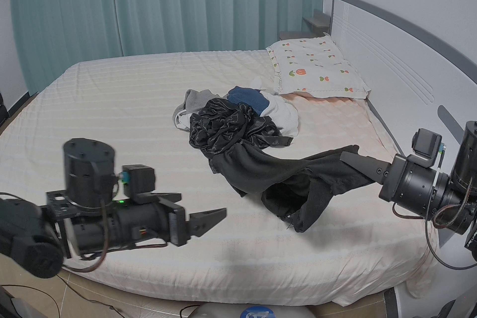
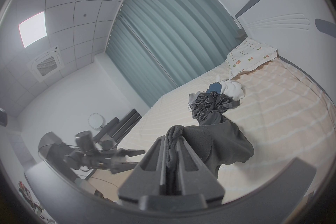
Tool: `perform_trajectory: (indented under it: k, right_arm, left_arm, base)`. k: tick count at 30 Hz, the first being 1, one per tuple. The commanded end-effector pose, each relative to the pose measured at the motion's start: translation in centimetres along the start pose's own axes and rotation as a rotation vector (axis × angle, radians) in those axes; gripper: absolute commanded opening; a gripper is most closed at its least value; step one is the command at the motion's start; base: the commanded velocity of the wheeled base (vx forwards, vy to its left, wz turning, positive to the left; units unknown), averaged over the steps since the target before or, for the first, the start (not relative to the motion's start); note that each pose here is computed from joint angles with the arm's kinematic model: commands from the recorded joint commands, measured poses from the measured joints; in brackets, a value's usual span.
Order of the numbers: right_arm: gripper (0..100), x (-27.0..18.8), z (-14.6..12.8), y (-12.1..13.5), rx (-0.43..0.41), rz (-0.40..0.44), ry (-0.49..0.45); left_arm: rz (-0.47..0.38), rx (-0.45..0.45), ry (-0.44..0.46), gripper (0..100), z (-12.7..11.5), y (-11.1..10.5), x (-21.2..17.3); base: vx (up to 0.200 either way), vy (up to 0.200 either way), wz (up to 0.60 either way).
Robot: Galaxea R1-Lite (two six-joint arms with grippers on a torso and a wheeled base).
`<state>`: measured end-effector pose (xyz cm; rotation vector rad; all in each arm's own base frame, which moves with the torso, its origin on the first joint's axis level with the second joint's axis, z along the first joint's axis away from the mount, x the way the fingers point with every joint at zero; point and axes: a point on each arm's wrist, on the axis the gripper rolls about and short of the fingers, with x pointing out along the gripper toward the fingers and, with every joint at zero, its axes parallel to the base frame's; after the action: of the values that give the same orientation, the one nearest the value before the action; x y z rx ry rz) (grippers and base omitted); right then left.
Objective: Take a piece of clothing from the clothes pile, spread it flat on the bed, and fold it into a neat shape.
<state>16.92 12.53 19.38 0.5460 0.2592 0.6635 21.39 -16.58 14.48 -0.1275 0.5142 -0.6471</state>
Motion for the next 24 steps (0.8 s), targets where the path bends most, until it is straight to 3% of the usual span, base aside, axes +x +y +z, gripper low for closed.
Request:
perform_trajectory:
  k: [1,7,16,24]
  right_arm:
    - [0,-2.2,0.1,1.5,-0.008,0.106,-0.012]
    - [0,-2.0,-0.4,1.9,-0.009,0.127,0.022]
    - [0,-1.7,0.1,2.3,-0.011,0.162,0.014]
    - [0,0.2,1.3,0.9,-0.008,0.102,-0.009]
  left_arm:
    - [0.026,-0.001,0.047,100,-1.6,-1.5,8.3]
    - [0.061,-0.056,-0.027,100,-0.7,-1.6,11.3]
    - [0.072,-0.072,-0.051,100,-0.9,-1.0,13.9]
    - [0.069,-0.137,-0.054,100,-0.9,-1.0,13.5]
  base:
    - [0.000,0.000,0.00]
    - [0.000,0.000,0.00]
    - [0.000,0.000,0.00]
    - [0.000,0.000,0.00]
